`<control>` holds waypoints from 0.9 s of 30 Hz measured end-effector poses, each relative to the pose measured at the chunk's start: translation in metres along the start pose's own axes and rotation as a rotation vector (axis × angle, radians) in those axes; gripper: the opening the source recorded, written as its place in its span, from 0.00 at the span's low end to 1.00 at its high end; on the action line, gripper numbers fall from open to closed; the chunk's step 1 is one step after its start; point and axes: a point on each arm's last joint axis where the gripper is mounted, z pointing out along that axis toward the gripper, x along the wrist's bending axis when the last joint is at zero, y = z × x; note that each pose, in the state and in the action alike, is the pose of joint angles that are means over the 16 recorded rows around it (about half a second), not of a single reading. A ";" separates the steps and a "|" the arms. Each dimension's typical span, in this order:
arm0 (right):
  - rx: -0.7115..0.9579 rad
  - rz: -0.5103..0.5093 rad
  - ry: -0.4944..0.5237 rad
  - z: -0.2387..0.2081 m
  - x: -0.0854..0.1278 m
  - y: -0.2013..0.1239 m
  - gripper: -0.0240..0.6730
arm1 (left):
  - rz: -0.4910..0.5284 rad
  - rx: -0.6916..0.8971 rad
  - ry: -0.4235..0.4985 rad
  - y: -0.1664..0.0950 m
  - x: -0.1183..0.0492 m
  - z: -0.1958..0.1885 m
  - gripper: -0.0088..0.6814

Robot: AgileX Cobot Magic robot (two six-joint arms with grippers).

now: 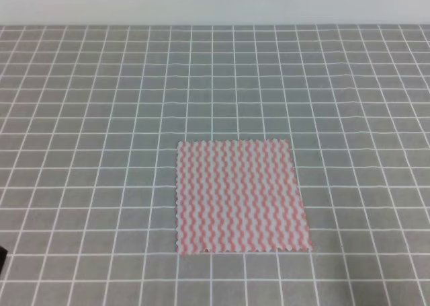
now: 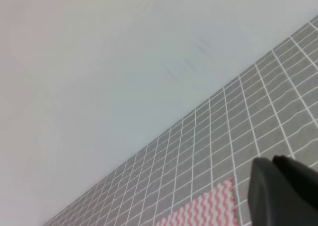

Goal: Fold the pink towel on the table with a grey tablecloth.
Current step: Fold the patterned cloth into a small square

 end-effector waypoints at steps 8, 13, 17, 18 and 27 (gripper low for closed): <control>0.060 -0.016 0.004 0.000 0.000 -0.006 0.01 | 0.006 0.006 0.002 0.000 0.000 0.000 0.01; 0.091 -0.038 0.005 0.000 0.000 -0.008 0.01 | 0.032 0.036 -0.003 -0.003 0.000 0.000 0.01; 0.100 -0.054 0.003 0.000 0.002 -0.007 0.01 | 0.043 0.057 -0.006 -0.004 -0.001 0.001 0.01; 0.103 -0.058 0.001 0.000 0.002 -0.007 0.01 | 0.045 0.062 -0.007 -0.005 -0.001 0.001 0.01; 0.202 -0.098 -0.039 0.009 0.014 0.001 0.01 | 0.048 0.152 -0.003 0.006 -0.013 0.008 0.01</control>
